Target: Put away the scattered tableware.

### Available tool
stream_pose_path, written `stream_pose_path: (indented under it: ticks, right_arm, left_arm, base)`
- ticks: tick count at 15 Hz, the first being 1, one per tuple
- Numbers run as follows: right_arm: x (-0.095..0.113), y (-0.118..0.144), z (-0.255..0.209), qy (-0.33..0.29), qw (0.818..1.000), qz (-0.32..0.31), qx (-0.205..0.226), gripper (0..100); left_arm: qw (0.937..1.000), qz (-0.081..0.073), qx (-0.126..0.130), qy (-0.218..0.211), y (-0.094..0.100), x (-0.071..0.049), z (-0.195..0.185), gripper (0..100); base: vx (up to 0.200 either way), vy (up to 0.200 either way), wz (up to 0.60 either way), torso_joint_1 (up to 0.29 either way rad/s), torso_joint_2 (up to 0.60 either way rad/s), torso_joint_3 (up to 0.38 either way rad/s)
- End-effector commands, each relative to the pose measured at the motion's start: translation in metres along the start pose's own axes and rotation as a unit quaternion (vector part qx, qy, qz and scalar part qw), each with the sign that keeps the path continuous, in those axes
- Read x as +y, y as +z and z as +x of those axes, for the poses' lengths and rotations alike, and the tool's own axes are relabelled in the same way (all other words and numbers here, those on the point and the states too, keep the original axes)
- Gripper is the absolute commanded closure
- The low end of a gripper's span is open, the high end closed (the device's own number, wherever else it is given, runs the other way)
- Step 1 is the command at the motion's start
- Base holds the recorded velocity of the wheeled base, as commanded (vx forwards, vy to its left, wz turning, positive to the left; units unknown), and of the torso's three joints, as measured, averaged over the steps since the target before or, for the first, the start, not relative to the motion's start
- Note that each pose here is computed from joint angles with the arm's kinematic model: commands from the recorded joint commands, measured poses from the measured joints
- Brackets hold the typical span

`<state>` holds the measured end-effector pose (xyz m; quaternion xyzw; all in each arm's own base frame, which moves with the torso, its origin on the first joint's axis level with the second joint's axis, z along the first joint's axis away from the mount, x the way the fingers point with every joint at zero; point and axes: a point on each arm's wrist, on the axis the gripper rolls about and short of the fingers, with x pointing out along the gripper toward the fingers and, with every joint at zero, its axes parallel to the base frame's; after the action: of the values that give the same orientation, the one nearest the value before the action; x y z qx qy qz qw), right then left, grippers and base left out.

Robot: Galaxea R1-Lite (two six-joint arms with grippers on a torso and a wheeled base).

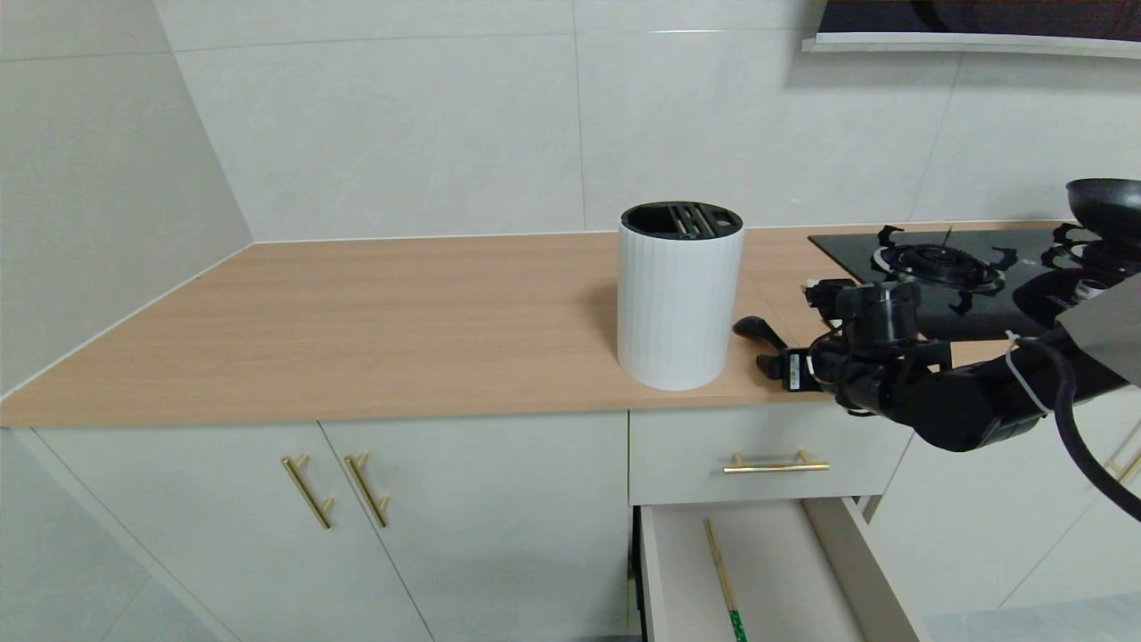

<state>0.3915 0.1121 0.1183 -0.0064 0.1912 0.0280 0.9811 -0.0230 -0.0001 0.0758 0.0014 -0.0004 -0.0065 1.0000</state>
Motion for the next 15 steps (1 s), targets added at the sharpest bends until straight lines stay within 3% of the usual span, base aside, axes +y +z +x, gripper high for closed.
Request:
stream_pose_path:
  ticks: [1,4,5,15]
  right_arm:
    - [0.0005,-0.0015,0.0016,0.000,1.000,-0.001,0.002,0]
    - [0.0005,-0.0025,0.0023,-0.001,1.000,-0.007,0.003,0]
    - [0.0007,-0.0031,0.0032,-0.001,1.000,-0.007,0.004,100]
    - [0.0005,0.0036,0.0003,0.000,1.000,-0.002,-0.018,100]
  left_arm:
    - [1.0000,0.000,0.000,0.000,-0.0001,0.0000,0.0000,0]
    - [1.0000,0.000,0.000,0.000,-0.0001,0.0000,0.0000,0]
    - [1.0000,0.000,0.000,0.000,-0.0001,0.0000,0.0000,0]
    - [1.0000,0.000,0.000,0.000,-0.0001,0.0000,0.0000,0]
  base:
    - [0.000,0.000,0.00,0.000,0.00,0.000]
    - [0.000,0.000,0.00,0.000,0.00,0.000]
    - [0.000,0.000,0.00,0.000,0.00,0.000]
    - [0.000,0.000,0.00,0.000,0.00,0.000]
